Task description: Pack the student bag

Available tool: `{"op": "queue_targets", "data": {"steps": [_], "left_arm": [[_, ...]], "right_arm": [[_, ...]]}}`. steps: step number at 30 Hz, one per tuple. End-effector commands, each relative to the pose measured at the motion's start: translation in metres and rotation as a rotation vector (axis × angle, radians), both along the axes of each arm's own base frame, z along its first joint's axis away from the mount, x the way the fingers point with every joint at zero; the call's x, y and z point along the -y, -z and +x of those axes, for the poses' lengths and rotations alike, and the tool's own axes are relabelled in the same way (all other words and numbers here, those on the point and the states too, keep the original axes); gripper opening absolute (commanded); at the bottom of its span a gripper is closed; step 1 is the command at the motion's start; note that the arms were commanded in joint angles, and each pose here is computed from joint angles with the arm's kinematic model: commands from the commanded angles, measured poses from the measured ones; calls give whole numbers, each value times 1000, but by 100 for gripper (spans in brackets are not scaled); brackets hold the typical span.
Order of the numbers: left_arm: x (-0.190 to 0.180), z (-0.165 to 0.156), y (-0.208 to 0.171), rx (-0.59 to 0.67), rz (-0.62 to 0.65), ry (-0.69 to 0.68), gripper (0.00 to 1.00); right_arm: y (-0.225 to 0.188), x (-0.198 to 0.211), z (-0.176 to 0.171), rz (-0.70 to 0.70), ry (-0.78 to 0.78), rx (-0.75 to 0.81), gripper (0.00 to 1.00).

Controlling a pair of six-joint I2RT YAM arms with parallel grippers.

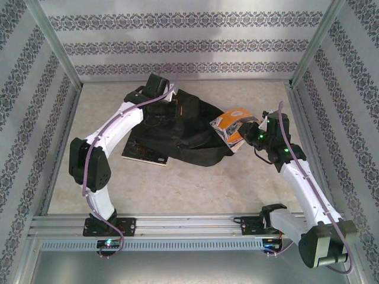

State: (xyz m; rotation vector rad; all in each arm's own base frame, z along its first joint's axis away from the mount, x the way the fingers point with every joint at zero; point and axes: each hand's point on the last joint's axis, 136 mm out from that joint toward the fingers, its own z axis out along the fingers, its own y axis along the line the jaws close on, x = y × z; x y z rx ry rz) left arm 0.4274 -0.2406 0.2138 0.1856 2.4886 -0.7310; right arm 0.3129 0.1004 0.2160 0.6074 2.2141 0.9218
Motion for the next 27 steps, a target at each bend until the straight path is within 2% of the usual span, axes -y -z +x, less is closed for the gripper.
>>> {"op": "queue_targets", "data": {"steps": [1,4,7,12,16,18,22,23,25,27], "left_arm": [[7,0,-65,115,-244,16,0],[-1,2,-75,118,-353,-5,0],[-2,4,-80,101,-454,-2,0],[2,2,-73,69,-483,22,0],[0,0,-71,62,-478,24,0],[-2,0,-74,68,-484,18,0],[-3,-2,-64,38,-446,22,0],[-6,-4,-58,25,-412,13,3],[-15,-8,-45,6,-317,-8,28],[-22,-12,-38,4,-205,-18,46]], "right_arm": [[-28,10,-5,-95,17,74,0],[-23,26,-11,-184,69,40,0],[-15,23,-13,-184,50,-6,0],[-7,-24,-12,-48,-144,-64,0],[-4,-64,-17,-26,-315,-106,0],[-4,-81,-16,54,-369,-120,0],[-11,-88,4,248,-313,-55,0],[-15,-86,10,272,-288,-18,0],[-19,-81,19,269,-254,60,0],[-20,-78,24,251,-237,115,0]]}}
